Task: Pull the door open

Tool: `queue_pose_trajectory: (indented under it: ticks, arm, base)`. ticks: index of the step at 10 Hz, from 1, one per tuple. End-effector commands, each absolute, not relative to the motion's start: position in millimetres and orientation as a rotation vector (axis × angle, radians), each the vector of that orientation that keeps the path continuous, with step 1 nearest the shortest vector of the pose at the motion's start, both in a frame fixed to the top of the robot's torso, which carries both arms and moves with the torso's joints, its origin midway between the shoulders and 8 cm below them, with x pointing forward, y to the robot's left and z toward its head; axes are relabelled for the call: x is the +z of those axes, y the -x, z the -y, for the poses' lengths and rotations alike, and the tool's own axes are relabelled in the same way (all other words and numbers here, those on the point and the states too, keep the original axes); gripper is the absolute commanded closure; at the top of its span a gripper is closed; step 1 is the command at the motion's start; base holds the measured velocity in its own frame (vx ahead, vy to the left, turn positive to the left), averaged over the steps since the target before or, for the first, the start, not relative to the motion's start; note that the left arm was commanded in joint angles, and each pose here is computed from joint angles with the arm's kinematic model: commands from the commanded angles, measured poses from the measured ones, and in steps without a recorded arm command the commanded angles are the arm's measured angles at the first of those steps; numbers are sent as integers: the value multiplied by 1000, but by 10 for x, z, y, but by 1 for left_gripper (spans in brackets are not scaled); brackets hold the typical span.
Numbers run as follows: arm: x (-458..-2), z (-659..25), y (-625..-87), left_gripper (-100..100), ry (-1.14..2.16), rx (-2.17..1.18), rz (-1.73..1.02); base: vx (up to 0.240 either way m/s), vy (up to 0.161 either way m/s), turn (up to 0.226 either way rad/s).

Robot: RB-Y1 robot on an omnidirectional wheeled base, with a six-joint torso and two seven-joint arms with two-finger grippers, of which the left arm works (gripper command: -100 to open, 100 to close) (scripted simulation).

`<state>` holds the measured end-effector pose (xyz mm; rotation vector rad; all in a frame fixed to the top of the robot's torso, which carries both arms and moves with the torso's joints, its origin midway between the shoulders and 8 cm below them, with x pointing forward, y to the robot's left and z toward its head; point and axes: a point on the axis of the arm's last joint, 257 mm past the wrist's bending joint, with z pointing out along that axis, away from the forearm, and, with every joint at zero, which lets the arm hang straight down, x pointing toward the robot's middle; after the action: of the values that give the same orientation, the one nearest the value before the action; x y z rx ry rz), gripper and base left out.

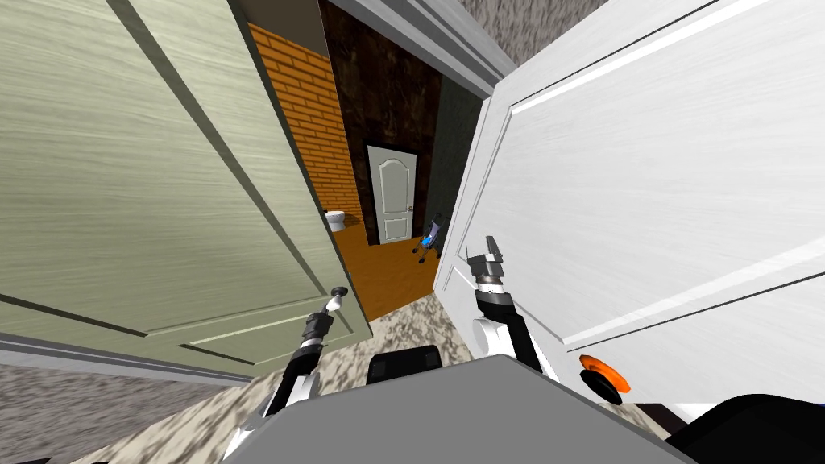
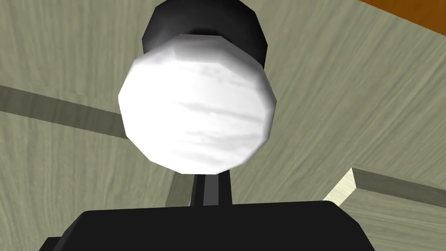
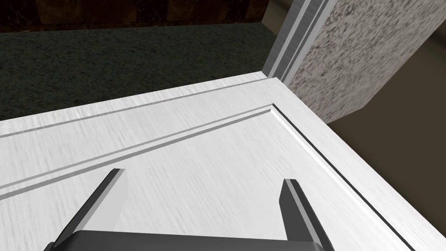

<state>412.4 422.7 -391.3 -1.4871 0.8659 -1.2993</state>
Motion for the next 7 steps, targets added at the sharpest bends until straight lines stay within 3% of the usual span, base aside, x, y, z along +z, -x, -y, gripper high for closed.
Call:
queue_pose_trajectory:
  ticks: [1, 7]
  arm:
    - [-3890, -4162, -4167, -100, 1511, -1345, -832]
    - [-3888, -4079, -4230, -100, 1628, -1482, -682]
  base:
    - [-50, 23, 4]
    - [-72, 11, -29]
